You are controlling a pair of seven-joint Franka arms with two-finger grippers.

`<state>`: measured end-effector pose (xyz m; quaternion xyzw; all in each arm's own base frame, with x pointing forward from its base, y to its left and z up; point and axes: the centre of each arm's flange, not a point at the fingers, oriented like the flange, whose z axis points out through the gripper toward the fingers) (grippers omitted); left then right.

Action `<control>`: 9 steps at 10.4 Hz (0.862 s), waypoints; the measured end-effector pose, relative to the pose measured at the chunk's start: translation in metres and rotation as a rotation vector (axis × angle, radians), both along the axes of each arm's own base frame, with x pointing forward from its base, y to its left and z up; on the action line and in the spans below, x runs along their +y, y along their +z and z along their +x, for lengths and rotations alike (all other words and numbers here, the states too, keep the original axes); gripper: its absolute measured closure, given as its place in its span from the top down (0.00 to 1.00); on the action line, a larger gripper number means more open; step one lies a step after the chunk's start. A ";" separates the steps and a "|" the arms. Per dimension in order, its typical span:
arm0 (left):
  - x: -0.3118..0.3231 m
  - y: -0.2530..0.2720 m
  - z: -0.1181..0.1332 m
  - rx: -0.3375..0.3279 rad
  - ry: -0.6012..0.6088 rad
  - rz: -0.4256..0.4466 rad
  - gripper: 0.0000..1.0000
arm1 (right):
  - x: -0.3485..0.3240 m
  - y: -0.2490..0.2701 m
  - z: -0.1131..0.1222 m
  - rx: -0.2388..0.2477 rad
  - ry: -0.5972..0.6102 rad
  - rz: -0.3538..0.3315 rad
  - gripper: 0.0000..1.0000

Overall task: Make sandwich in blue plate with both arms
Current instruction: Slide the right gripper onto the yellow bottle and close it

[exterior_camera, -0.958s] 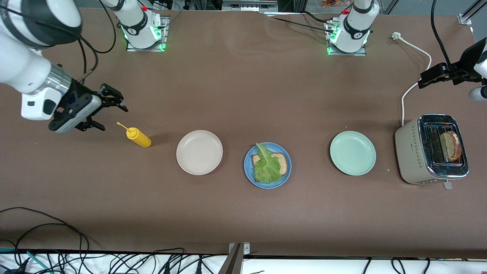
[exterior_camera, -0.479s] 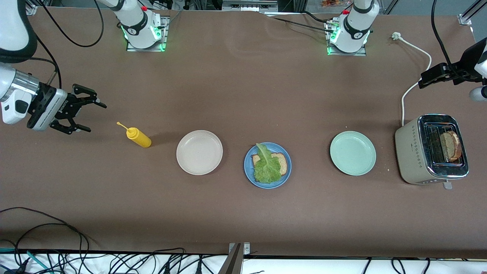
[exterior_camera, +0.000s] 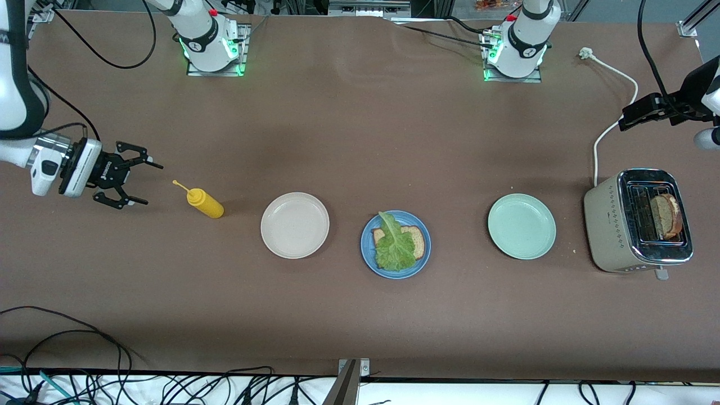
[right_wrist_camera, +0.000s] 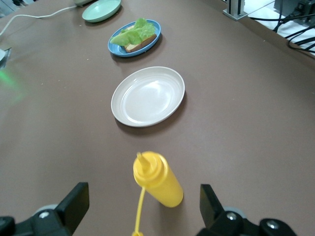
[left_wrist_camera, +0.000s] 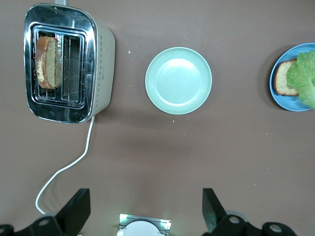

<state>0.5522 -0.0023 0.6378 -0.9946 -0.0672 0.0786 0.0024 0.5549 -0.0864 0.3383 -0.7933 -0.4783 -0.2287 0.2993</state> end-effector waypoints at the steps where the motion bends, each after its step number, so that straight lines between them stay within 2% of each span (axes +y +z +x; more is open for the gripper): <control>1: 0.000 0.000 0.000 0.000 0.000 0.000 1.00 | -0.015 -0.023 -0.004 -0.014 0.018 0.039 1.00; 6: 0.000 0.000 0.000 0.000 0.000 0.000 1.00 | -0.060 -0.098 -0.024 -0.099 0.086 0.199 1.00; 9: 0.000 0.000 0.000 0.000 0.000 0.000 1.00 | -0.072 -0.142 -0.032 -0.154 0.101 0.334 1.00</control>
